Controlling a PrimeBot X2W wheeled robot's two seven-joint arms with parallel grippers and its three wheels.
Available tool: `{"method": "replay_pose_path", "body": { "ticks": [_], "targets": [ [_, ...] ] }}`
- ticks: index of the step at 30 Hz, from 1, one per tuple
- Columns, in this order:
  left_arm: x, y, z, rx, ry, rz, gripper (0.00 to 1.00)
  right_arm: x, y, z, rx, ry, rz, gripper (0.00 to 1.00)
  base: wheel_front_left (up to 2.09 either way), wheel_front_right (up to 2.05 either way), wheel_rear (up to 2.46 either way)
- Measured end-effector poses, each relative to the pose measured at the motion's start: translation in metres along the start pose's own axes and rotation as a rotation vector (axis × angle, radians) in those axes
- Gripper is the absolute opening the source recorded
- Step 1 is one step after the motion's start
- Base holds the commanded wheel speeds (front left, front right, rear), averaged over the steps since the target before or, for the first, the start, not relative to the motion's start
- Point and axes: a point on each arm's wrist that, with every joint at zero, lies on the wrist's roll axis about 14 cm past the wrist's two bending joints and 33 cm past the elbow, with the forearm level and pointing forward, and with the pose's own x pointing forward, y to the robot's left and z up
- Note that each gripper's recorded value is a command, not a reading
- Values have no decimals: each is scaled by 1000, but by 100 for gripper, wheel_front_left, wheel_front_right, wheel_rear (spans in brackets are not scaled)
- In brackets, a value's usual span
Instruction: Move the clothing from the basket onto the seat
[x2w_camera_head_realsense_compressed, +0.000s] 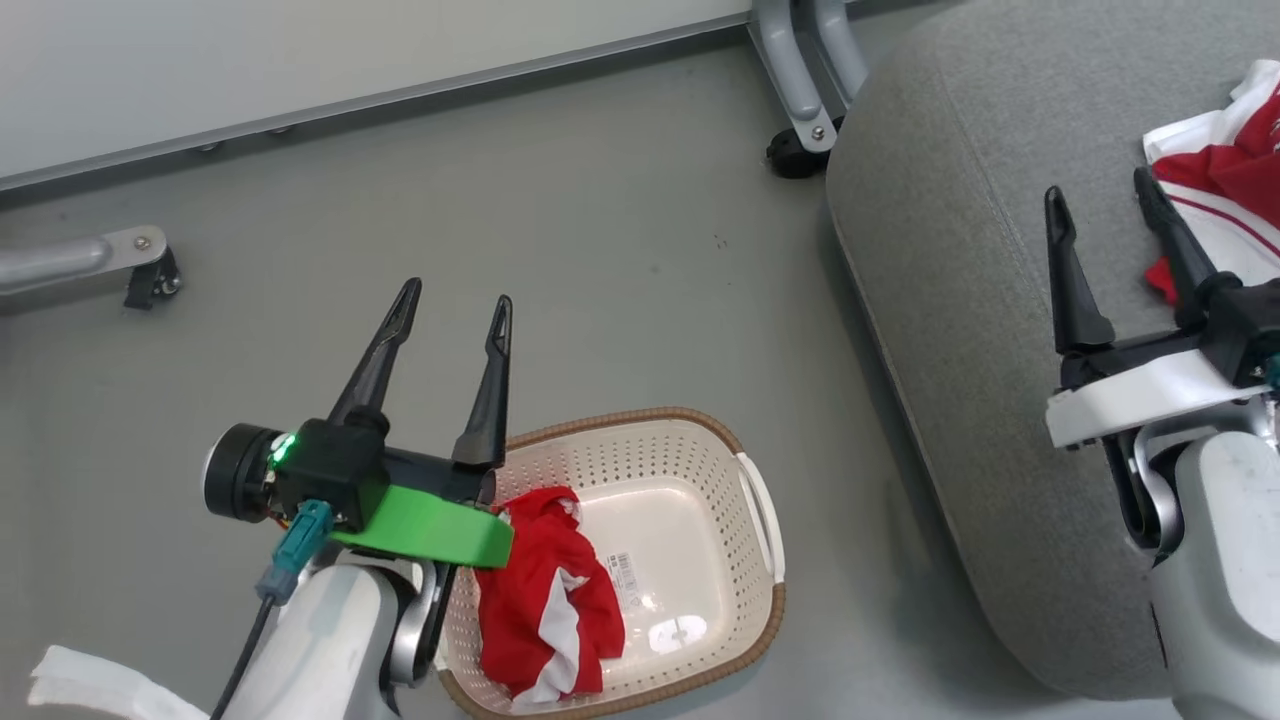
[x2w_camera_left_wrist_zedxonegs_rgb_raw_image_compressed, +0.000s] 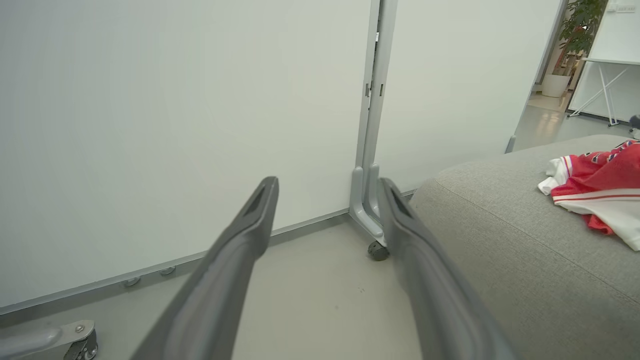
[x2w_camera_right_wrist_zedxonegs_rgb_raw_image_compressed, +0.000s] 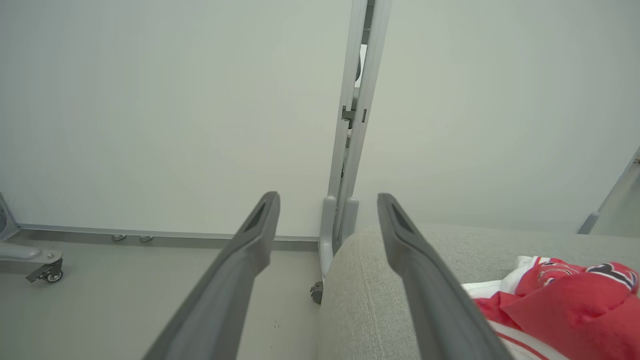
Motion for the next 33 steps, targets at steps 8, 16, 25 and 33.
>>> {"method": "replay_pose_path", "body": {
  "ticks": [8,16,25,33],
  "targets": [
    [-36,56,16,35,-16,200,100,-7,53,-2,91,-10,84,100,0,0,0],
    [-69,79,24,46,-21,311,100,-25,81,-2,146,-4,131,100,0,0,0],
    [-99,93,33,64,-31,395,100,-46,100,6,189,-12,162,100,0,0,0],
    [-117,95,34,66,-30,427,100,-62,105,9,202,-7,172,100,0,0,0]
  ]
}}
